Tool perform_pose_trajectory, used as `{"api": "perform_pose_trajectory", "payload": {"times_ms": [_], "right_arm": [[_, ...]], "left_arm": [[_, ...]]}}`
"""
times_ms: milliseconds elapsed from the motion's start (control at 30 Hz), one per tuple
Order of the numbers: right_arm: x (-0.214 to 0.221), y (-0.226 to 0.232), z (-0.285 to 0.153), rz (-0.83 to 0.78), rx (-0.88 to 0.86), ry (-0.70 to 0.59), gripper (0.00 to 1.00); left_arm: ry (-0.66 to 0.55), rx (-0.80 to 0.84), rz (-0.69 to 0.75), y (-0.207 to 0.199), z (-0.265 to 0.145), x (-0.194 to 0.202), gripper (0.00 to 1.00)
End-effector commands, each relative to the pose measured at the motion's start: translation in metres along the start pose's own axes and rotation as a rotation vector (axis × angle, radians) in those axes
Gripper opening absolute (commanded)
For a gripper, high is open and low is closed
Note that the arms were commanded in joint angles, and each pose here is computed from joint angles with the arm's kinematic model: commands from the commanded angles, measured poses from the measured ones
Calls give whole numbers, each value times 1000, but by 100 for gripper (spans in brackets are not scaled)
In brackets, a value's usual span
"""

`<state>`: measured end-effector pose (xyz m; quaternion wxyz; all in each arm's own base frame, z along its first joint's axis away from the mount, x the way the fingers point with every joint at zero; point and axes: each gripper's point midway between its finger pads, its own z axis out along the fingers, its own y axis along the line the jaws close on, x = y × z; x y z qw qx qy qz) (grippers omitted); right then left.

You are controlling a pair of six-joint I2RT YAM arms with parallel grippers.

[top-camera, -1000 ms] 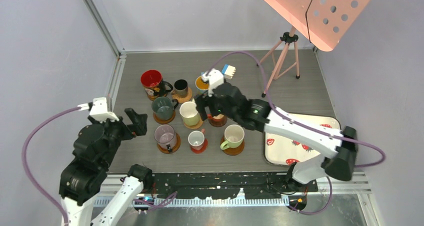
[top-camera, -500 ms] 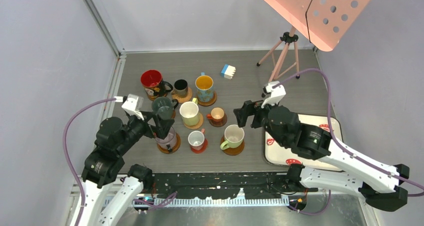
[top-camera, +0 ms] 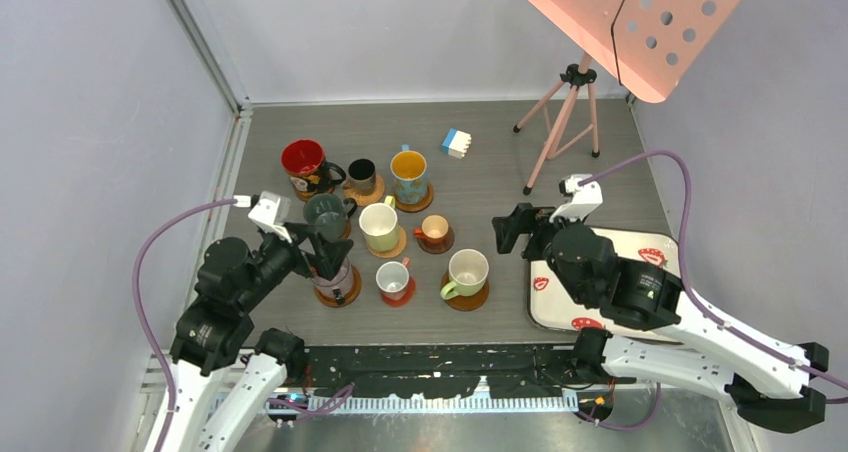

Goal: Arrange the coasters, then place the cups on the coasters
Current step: Reset both arms

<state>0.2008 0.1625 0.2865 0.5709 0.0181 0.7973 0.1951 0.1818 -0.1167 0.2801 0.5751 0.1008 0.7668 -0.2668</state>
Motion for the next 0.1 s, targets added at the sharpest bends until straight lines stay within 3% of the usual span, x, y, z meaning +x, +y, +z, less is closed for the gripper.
{"api": "perform_pose_trajectory", "payload": {"times_ms": [0, 67], "right_arm": [[-7, -5, -2, 31, 23, -31, 95], [-7, -6, -2, 30, 33, -29, 95]], "left_arm": [[-39, 10, 17, -1, 3, -8, 99], [-39, 4, 20, 0, 3, -7, 99]]}}
